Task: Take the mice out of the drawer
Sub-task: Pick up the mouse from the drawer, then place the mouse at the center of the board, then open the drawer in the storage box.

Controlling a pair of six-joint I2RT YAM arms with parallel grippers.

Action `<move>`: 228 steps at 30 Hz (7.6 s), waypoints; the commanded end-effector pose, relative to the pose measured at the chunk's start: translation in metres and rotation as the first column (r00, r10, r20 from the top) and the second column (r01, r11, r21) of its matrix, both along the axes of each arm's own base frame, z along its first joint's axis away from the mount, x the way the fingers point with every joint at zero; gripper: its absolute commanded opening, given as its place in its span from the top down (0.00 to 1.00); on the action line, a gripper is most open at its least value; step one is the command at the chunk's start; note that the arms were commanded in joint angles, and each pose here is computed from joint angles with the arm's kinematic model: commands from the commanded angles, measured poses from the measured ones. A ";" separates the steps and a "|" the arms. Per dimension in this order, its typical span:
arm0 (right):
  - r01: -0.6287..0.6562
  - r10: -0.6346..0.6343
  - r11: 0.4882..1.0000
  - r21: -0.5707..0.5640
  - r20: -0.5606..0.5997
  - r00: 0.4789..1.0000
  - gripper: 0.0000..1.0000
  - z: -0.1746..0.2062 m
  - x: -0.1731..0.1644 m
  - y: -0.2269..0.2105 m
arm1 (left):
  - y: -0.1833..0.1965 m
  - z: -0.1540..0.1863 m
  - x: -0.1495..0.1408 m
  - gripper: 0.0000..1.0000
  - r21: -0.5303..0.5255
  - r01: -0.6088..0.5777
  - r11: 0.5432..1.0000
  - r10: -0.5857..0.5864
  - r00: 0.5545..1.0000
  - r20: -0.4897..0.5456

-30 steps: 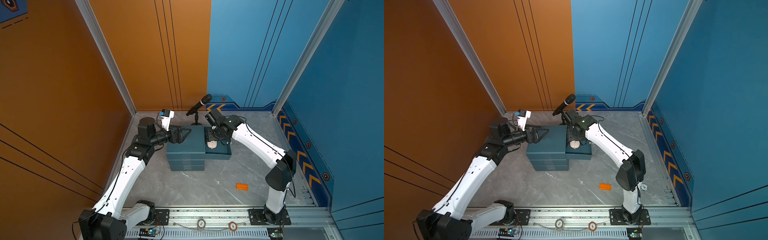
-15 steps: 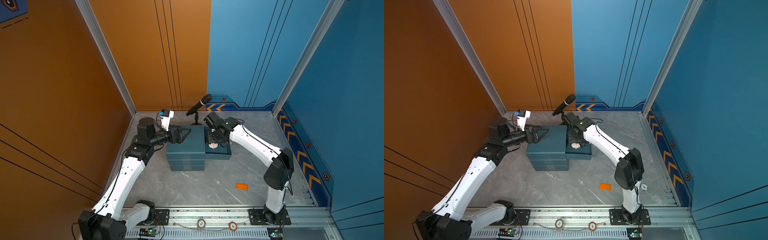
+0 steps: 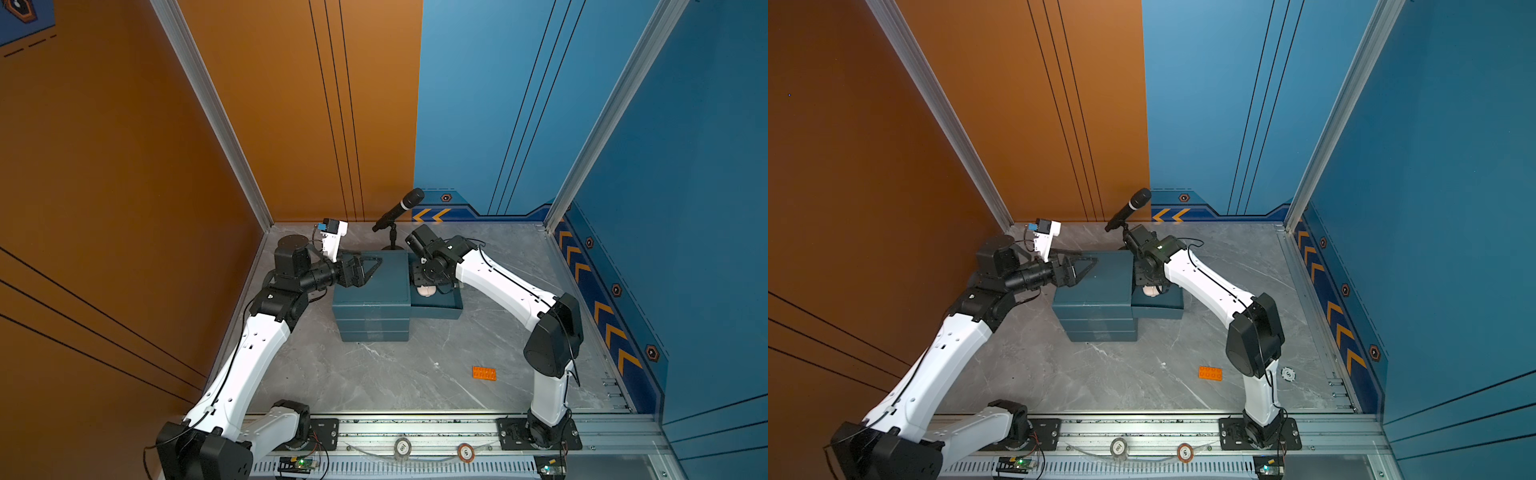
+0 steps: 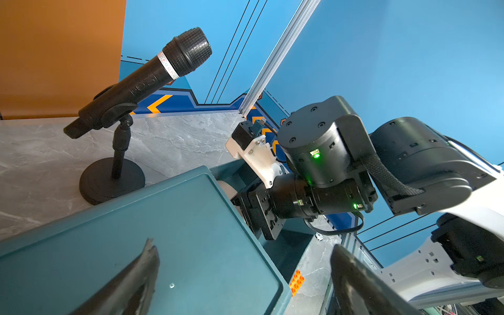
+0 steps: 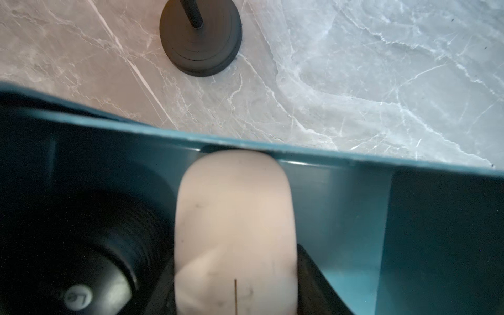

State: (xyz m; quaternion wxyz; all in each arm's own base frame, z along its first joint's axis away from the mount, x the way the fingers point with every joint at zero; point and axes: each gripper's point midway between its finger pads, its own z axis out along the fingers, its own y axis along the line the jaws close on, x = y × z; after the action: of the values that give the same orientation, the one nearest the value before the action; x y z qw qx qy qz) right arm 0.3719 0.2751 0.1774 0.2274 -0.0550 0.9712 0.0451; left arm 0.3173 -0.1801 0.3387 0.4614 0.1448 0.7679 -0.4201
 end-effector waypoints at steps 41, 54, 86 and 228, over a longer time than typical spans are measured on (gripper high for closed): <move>0.242 -0.249 0.967 -0.082 -0.093 0.964 0.54 -0.112 -0.063 -0.230 | -0.001 0.007 0.003 0.02 0.002 -0.007 1.000 0.007 1.000 0.016; 0.204 -0.222 0.974 -0.103 -0.223 0.949 0.53 -0.138 -0.102 -0.223 | -0.001 0.003 0.006 0.02 0.006 -0.012 1.000 0.012 1.000 0.006; 0.252 -0.264 0.961 -0.118 -0.104 0.959 0.39 -0.102 -0.117 -0.210 | 0.002 0.004 0.007 0.02 0.004 -0.026 1.000 0.026 1.000 0.009; -0.163 0.119 0.946 0.281 0.166 0.979 0.33 0.043 -0.008 0.011 | 0.001 -0.052 0.023 0.02 0.213 -0.113 0.970 0.153 0.971 -0.182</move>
State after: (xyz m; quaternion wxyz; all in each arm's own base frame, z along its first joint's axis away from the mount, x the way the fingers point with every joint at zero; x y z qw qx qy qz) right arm 0.3656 0.2821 0.2237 0.3015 -0.0753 0.9306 0.1932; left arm 0.3411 -0.1839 0.2698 0.3735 0.0921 0.8628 -0.3279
